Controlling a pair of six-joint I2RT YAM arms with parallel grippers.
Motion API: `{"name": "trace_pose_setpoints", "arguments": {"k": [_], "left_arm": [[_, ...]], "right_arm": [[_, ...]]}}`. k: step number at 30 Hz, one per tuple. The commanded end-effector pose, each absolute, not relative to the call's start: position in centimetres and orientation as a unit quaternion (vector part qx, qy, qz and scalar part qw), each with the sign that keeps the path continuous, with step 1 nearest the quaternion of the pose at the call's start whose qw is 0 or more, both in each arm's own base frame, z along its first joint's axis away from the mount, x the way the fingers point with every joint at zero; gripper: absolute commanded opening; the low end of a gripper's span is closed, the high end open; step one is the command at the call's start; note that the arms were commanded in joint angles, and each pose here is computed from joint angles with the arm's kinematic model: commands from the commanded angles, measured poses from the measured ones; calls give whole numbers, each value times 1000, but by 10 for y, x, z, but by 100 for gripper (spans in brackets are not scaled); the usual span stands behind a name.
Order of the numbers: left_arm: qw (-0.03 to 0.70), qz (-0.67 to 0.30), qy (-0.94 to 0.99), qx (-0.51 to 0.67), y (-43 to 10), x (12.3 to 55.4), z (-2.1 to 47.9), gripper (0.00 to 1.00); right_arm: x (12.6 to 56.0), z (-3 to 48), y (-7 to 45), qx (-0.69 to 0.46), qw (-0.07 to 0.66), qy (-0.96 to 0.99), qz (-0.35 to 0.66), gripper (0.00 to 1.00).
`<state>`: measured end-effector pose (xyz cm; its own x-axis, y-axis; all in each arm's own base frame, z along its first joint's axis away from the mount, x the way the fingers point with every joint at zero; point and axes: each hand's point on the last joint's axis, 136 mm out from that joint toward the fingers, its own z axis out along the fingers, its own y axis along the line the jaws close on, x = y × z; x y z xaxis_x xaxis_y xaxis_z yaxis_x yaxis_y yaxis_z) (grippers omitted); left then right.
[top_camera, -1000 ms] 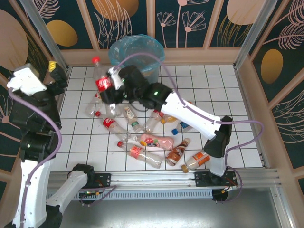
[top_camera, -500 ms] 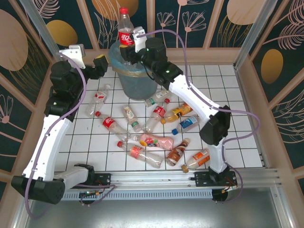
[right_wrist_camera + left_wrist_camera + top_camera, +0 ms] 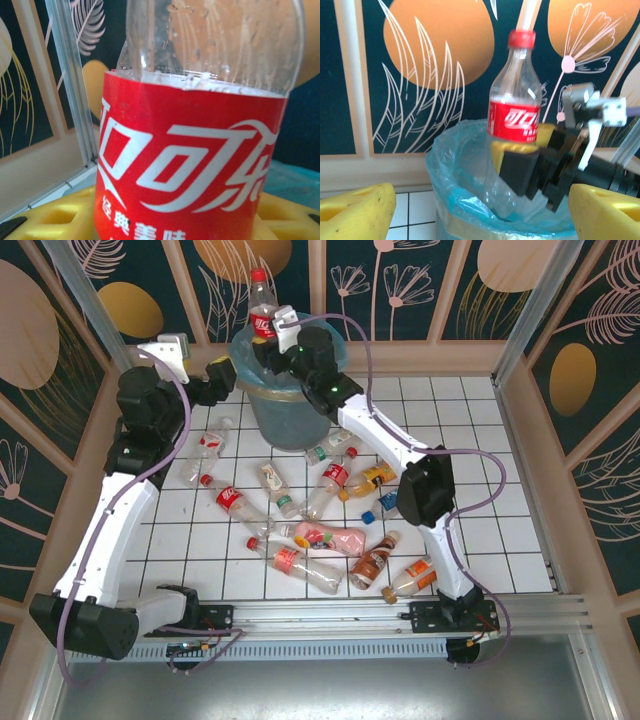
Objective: Put the plastic bottles in the bin
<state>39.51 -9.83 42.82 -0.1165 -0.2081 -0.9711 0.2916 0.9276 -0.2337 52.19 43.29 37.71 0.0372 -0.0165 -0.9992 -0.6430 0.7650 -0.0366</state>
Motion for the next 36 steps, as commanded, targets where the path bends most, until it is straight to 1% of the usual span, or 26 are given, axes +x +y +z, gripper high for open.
{"name": "trace_pose_setpoints", "arguments": {"k": [1, 5, 8, 17, 27, 33, 36], "left_arm": [[666, -206, 716, 34, -105, 396, 428, 89], [665, -203, 718, 37, -104, 395, 425, 89], [665, -195, 720, 37, -102, 394, 422, 89], [669, -181, 720, 35, -97, 390, 420, 90], [668, -176, 722, 31, -95, 388, 417, 90], [661, -171, 730, 27, -93, 391, 410, 88], [657, -187, 729, 42, -101, 390, 412, 85]], "right_arm": [[526, 405, 422, -239, 716, 610, 240, 58], [534, 394, 418, -227, 708, 624, 239, 70], [529, 406, 418, -218, 712, 618, 254, 78], [521, 424, 414, -215, 716, 610, 263, 77], [497, 456, 415, -224, 722, 596, 271, 77], [473, 493, 408, -223, 714, 599, 285, 77], [455, 507, 395, -215, 690, 622, 300, 76]]}}
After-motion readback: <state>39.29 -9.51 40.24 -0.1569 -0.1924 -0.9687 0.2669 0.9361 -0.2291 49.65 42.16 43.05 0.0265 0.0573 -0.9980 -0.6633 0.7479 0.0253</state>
